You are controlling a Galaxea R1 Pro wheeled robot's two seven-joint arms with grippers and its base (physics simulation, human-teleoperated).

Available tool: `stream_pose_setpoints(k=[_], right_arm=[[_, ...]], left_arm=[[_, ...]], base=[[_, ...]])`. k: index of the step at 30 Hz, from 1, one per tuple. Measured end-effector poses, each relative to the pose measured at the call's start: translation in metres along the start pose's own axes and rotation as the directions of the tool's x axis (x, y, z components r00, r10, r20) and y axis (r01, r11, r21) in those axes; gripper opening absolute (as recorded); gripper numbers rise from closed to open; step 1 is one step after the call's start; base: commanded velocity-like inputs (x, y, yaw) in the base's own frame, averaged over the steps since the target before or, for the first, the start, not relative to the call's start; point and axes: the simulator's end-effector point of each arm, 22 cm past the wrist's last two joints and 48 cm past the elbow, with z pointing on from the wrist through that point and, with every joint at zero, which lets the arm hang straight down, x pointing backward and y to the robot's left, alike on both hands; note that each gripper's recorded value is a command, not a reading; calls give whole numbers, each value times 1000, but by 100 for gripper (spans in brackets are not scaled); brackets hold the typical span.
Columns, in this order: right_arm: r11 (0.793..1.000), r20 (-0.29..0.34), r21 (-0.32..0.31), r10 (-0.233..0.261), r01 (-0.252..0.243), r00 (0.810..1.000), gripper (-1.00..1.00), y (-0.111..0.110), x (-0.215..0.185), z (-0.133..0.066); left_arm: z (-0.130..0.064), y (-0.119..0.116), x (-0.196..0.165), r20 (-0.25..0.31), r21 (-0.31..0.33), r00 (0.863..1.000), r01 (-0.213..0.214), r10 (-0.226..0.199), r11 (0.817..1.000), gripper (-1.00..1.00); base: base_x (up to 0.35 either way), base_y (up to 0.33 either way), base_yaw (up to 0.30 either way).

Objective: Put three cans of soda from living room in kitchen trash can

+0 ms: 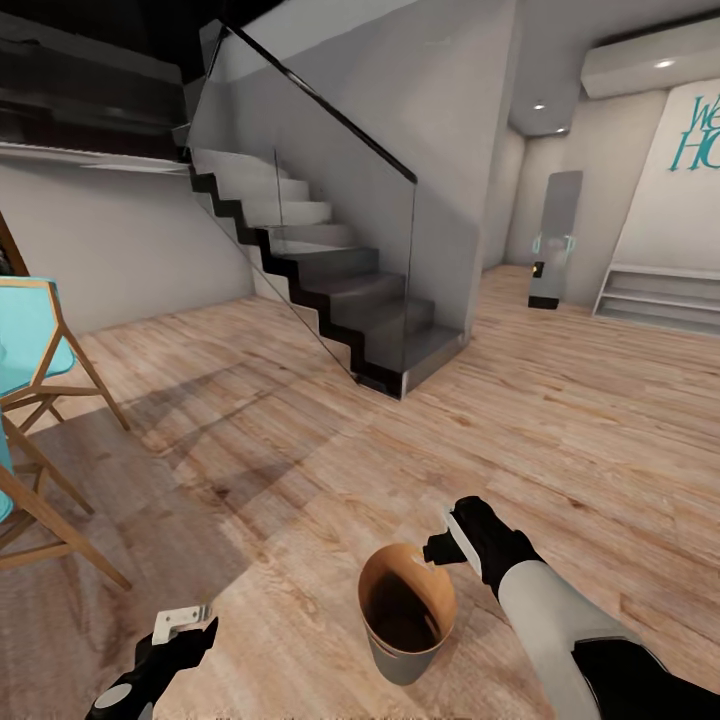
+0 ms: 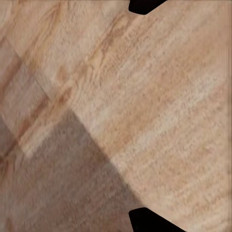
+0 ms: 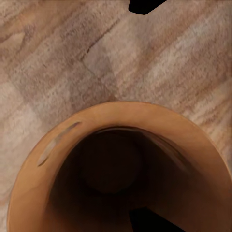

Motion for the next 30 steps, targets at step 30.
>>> stream_pose_setpoints(k=[30], right_arm=[[1000,-121,-16,-2,0,993,100,6,42,61]], left_arm=[[16,4,61,-121,-11,993,-12,11,1000,100]], base=[[0,0,0]])
